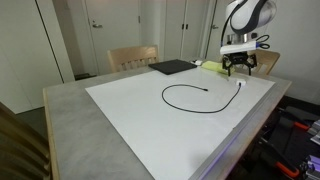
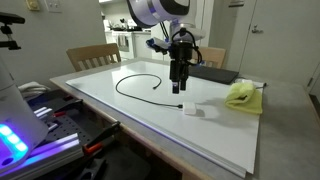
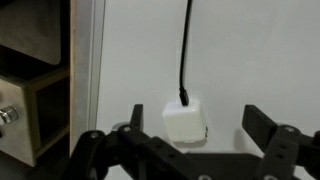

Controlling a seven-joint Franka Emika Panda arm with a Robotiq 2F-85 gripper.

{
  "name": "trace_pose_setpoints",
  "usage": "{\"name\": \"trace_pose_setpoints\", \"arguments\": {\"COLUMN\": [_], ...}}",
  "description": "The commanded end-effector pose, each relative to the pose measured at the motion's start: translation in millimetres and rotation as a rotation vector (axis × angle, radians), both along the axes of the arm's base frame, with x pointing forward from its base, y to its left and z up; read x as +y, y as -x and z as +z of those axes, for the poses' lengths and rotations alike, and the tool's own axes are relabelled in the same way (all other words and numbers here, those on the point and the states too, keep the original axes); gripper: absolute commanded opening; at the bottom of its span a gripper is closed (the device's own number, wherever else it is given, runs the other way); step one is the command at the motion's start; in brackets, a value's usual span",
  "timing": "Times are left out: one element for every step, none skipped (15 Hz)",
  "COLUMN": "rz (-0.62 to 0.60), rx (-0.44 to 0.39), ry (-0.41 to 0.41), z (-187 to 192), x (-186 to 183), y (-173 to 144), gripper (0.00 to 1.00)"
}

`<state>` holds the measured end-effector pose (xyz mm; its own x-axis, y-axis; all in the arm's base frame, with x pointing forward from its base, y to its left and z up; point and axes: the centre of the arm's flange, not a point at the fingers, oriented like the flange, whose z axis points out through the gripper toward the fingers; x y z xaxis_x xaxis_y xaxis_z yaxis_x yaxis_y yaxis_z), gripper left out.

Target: Put the charger in a circle

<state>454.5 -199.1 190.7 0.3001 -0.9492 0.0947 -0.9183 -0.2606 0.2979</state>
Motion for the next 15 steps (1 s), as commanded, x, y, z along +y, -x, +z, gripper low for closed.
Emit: {"name": "trace_pose_setpoints", "arguments": {"rz": [0.139, 0.156, 0.158, 0.158, 0.16, 0.15, 0.116, 0.106, 0.1, 0.102, 0.152, 0.197, 0.26, 0.3, 0.319], "rx": [-0.051, -0.067, -0.079, -0.088, -0.089, -0.081, -0.056, -0.049, -0.04, -0.034, -0.027, -0.022, -0.037, -0.06, -0.081], "ry": [-0.048, -0.063, -0.073, -0.091, -0.112, -0.125, -0.123, -0.118, -0.105, -0.102, -0.098, -0.097, -0.097, -0.113, -0.125], "z": [0.2, 1.1, 1.2, 1.7, 2.9, 2.8, 3.8, 4.6, 4.0, 2.3, -1.6, -4.0, -7.9, -9.3, -12.7], "x": [0.9, -3.2, -9.8, -16.8, -22.1, -28.4, -34.3, -39.0, -44.0, -49.3, -52.2, -53.2, -53.2, -54.3, -55.1], "y": [5.9, 5.3, 5.3, 6.1, 8.0, 11.4, 17.6, 24.1, 31.4, 37.1, 43.6, 48.4, 52.6, 54.8, 54.9], "gripper": [1.0, 1.0, 1.0, 1.0, 1.0, 1.0, 1.0, 1.0, 1.0, 1.0, 1.0, 1.0, 1.0, 1.0, 1.0]}}
